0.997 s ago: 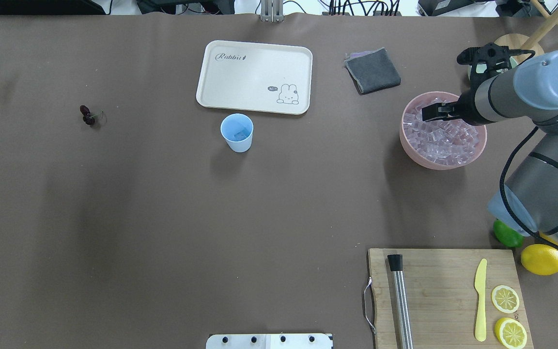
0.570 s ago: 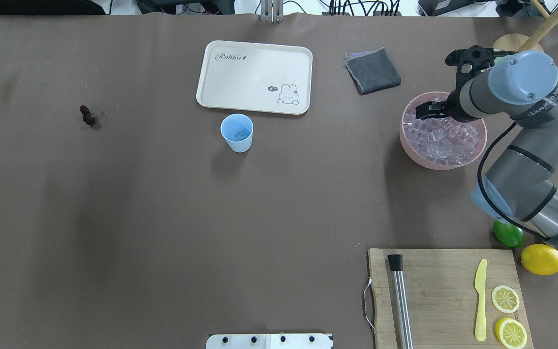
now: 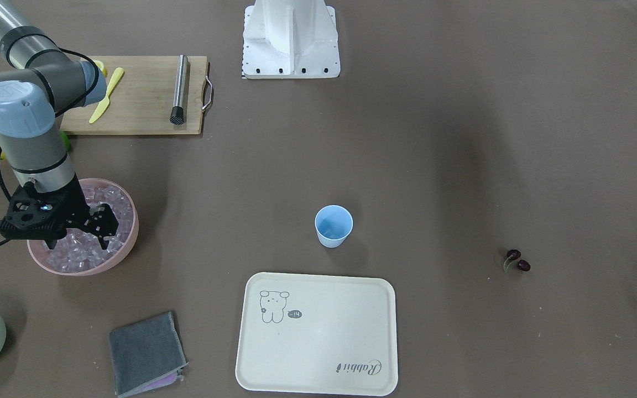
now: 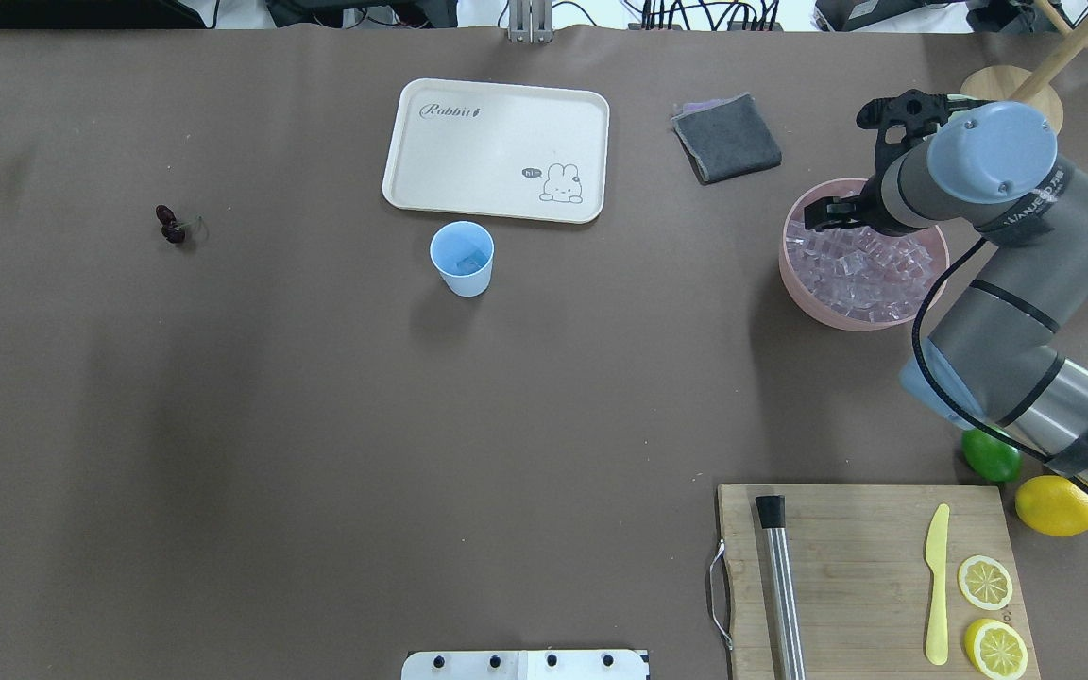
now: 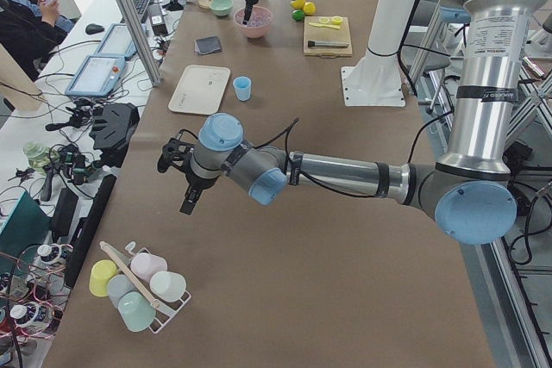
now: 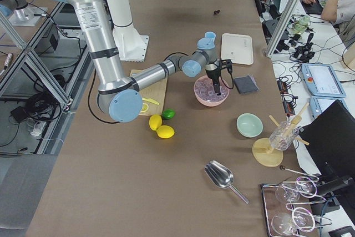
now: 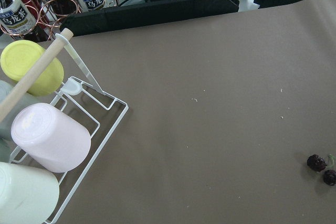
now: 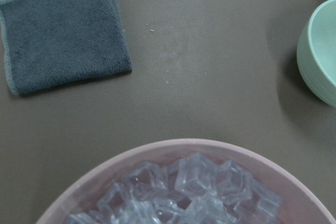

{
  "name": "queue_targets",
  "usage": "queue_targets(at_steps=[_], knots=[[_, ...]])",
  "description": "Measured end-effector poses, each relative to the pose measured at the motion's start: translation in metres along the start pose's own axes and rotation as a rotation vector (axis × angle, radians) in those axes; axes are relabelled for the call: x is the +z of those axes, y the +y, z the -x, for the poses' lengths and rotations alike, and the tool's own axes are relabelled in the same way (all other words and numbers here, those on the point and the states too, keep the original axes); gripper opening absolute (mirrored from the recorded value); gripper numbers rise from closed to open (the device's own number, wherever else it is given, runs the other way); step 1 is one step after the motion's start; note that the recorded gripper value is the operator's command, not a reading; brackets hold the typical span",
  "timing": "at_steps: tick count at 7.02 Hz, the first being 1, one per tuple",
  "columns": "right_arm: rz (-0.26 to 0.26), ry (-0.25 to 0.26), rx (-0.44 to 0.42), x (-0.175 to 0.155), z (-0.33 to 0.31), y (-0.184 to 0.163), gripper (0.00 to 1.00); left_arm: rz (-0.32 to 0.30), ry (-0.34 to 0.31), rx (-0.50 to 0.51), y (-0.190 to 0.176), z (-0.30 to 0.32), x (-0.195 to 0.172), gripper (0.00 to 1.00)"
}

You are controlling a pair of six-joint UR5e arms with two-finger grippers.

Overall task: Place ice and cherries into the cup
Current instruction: 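Lower the right gripper into the ice and grasp another cube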

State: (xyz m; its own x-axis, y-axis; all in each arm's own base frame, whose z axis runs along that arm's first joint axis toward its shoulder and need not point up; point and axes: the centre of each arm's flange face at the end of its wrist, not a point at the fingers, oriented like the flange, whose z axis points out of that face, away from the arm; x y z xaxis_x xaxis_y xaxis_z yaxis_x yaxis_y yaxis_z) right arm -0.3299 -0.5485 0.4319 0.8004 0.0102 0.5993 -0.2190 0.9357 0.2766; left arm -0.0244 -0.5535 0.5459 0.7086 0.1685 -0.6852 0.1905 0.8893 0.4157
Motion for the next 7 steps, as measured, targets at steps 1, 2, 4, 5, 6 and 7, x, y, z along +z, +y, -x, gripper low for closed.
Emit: queue_targets(at_steps=[1, 2, 4, 5, 6, 7], knots=[[0.009, 0.000, -0.002, 0.000, -0.005, 0.008, 0.83, 0.000, 0.000, 0.000, 0.000, 0.000, 0.000, 0.98], [0.018, -0.003, -0.007, -0.001, -0.008, 0.016, 0.78, -0.001, -0.001, -0.001, 0.000, 0.001, 0.000, 0.98], [0.030, -0.018, -0.025, -0.003, 0.002, 0.029, 0.79, -0.001, -0.003, 0.001, 0.000, 0.001, 0.000, 0.98], [0.036, -0.022, -0.033, -0.001, 0.006, 0.033, 0.77, -0.002, -0.003, 0.000, 0.000, 0.001, 0.000, 0.98], [0.041, -0.020, -0.037, 0.001, 0.006, 0.037, 0.64, -0.001, -0.004, 0.000, -0.001, 0.001, 0.000, 0.98], [0.046, -0.015, -0.037, 0.003, 0.003, 0.040, 0.50, -0.002, -0.003, 0.001, -0.001, 0.001, 0.000, 0.98]])
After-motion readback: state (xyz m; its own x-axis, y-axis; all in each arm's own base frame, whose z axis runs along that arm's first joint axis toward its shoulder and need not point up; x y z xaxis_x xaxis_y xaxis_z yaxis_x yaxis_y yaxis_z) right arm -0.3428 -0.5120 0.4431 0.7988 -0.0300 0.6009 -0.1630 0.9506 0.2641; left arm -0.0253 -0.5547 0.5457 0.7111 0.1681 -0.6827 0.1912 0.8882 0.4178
